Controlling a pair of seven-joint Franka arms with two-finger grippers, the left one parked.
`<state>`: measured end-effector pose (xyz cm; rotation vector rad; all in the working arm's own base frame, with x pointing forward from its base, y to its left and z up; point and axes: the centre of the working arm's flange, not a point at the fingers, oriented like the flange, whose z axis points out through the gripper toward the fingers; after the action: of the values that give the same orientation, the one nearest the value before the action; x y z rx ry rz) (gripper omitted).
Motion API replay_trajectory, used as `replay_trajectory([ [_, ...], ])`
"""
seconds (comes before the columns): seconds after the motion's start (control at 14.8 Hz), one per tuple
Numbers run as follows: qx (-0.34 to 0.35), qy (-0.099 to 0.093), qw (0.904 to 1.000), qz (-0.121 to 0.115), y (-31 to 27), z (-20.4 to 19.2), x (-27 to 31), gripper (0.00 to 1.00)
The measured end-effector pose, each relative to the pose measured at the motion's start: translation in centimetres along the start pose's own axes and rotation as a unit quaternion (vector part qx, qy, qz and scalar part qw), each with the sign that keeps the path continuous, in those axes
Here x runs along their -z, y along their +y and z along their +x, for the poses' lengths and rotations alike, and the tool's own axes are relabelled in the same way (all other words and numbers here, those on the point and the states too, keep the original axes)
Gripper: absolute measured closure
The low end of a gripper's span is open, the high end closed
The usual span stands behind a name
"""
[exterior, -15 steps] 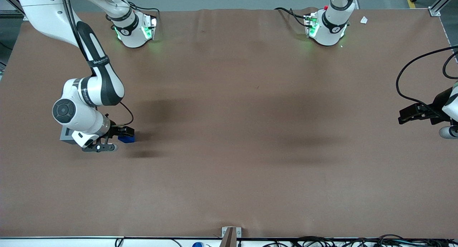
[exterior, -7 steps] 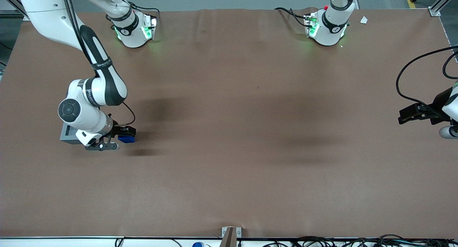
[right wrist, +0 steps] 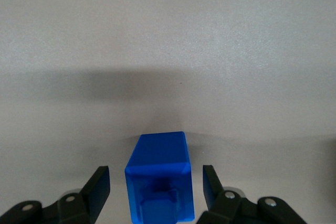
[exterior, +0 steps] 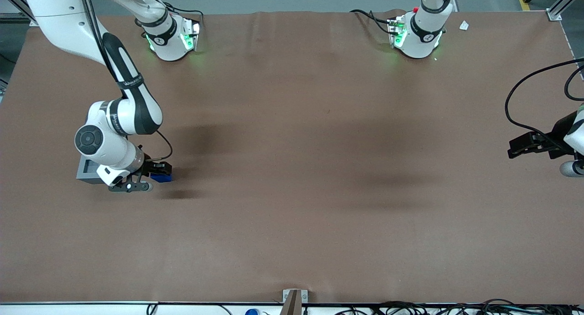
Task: Insert blue part into gray base with right arm
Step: 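Close the right gripper on the blue block and lift it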
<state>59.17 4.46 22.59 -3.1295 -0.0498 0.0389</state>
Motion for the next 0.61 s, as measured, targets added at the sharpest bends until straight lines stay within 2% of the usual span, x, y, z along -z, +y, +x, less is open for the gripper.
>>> replay_trajectory([
  [0.14, 0.003, 0.0, 1.0, 0.0, 0.21, -0.02, -0.03, 0.48],
  [0.41, 0.002, 0.002, 1.0, -0.001, 0.71, 0.07, 0.08, 0.49],
  [0.61, 0.002, 0.012, 0.9999, 0.0, 0.66, 0.51, 0.88, 0.49],
])
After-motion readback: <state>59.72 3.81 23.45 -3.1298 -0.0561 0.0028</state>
